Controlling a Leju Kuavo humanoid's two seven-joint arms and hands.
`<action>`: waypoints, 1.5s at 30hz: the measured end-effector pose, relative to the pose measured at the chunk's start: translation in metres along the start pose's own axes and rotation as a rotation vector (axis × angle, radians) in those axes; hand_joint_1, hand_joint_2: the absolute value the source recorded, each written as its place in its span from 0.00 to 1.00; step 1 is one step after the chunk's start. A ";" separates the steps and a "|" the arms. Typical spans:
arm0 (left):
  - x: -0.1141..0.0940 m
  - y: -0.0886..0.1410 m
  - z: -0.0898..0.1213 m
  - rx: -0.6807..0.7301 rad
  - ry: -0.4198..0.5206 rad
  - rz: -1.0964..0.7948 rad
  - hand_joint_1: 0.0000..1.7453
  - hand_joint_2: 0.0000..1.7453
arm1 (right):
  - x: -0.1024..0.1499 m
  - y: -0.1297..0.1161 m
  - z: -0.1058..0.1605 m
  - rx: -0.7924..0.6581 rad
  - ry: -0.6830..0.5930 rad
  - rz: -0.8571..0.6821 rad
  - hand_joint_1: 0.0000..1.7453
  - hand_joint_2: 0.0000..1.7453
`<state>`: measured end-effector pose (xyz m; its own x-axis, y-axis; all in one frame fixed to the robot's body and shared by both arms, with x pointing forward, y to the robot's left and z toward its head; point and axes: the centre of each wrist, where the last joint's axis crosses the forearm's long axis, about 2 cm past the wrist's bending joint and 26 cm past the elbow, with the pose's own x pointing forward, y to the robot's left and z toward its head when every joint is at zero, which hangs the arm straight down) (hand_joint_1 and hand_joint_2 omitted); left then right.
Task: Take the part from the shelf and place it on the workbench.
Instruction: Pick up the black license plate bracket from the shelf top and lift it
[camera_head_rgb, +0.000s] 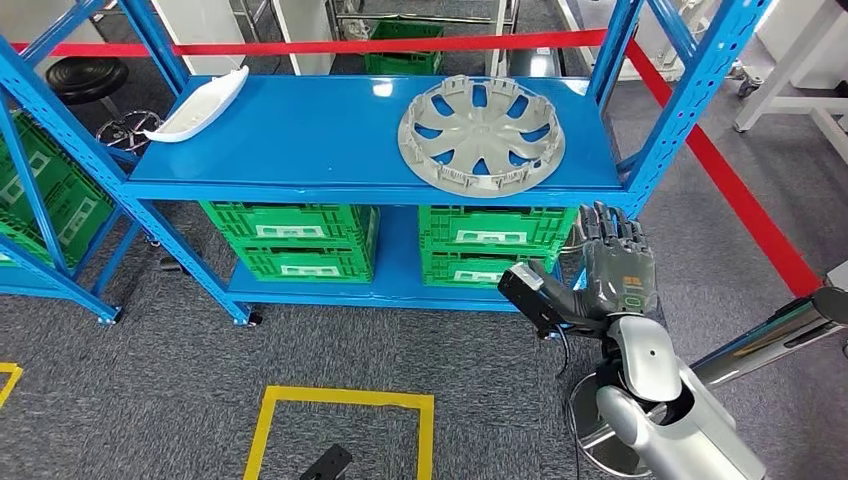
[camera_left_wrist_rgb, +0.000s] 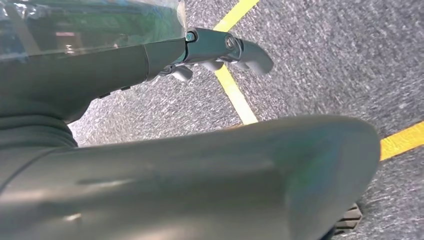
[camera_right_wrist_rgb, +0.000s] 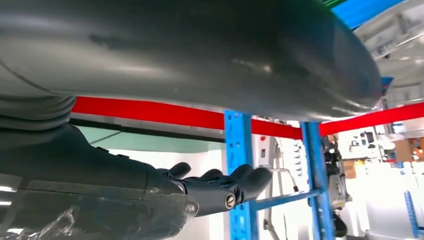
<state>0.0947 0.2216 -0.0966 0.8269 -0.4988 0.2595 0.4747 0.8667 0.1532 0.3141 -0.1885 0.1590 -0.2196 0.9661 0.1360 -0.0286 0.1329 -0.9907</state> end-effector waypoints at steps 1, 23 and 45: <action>0.000 0.000 0.000 0.001 -0.001 0.000 0.00 0.00 | 0.000 0.000 0.000 -0.001 0.001 -0.001 0.00 0.00; -0.001 -0.001 0.000 0.000 -0.004 -0.015 0.00 0.00 | 0.000 -0.001 -0.002 -0.003 0.003 -0.005 0.00 0.00; 0.002 0.000 0.000 -0.004 -0.013 -0.046 0.00 0.00 | 0.029 -0.012 -0.010 -0.047 -0.098 -0.034 0.00 0.00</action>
<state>0.0962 0.2201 -0.0961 0.8004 -0.5377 0.2650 0.5130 0.8431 0.1615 0.3183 -0.1601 0.1751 -0.3134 0.9349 0.1666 0.0077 0.1780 -0.9840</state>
